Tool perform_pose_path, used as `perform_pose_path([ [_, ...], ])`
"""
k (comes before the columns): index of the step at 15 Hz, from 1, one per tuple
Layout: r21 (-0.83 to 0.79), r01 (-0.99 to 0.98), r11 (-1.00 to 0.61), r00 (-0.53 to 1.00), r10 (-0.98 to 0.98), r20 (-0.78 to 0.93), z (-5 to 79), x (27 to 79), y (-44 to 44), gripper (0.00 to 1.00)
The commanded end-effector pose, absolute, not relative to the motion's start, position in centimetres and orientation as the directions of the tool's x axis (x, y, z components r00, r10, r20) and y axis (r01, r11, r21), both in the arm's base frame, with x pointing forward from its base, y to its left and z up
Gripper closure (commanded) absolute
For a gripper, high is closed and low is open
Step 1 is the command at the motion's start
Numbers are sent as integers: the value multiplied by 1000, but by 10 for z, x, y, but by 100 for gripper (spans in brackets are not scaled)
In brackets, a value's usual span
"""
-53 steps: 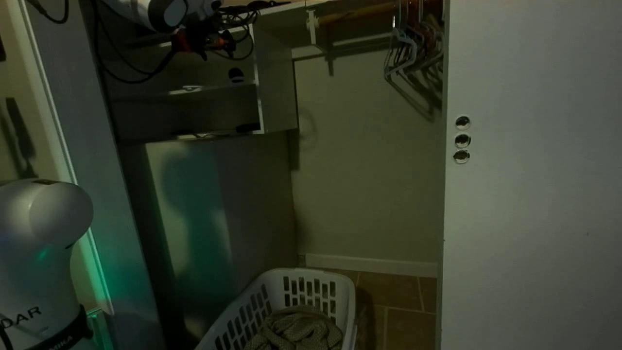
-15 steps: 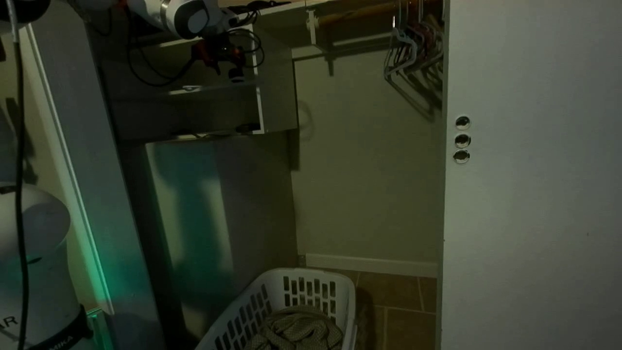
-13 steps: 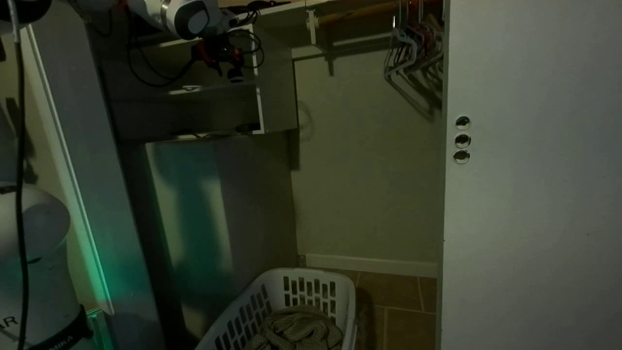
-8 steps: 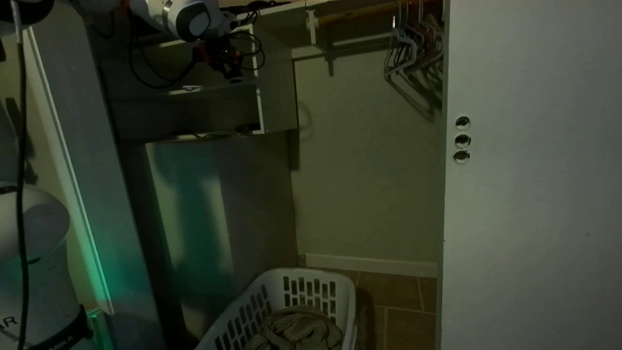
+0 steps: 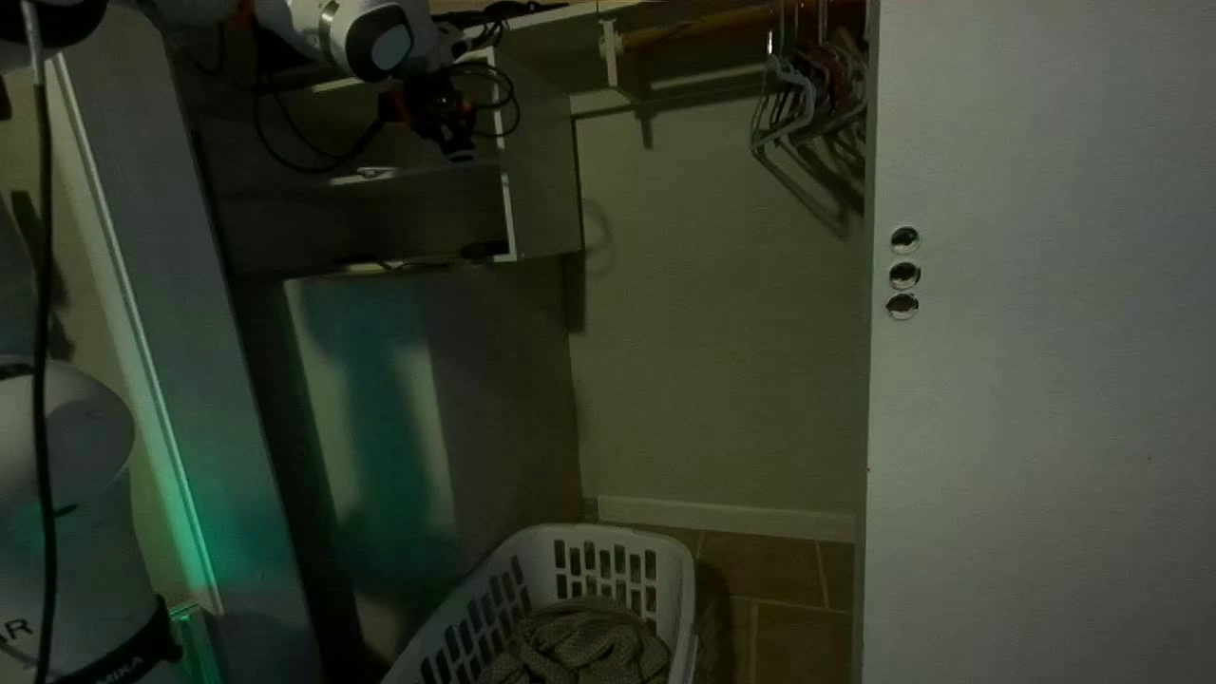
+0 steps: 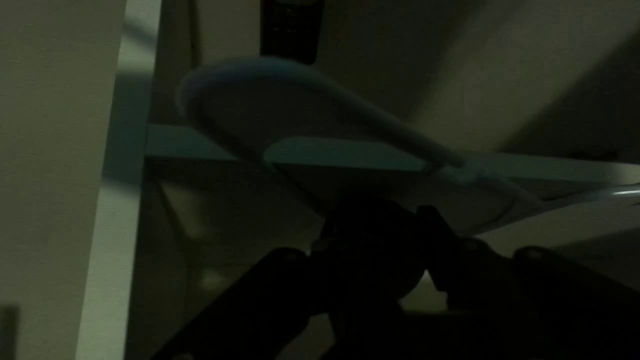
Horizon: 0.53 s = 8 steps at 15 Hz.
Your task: Put the black object on the bottom shelf.
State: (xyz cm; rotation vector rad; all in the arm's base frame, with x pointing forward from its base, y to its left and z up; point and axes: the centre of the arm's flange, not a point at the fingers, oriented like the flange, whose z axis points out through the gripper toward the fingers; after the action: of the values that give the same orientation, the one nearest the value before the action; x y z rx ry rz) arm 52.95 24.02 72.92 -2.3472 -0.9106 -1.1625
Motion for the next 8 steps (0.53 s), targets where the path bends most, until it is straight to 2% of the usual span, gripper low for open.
perform_pose_path([
  [1, -40, 696, -717, 436, 377, 817, 734, 540, 244, 34],
  [5, -43, 703, -710, 432, 378, 819, 734, 547, 252, 5],
  [6, -44, 704, -709, 432, 378, 819, 734, 549, 255, 1],
  [8, -45, 709, -704, 426, 377, 823, 734, 553, 261, 0],
])
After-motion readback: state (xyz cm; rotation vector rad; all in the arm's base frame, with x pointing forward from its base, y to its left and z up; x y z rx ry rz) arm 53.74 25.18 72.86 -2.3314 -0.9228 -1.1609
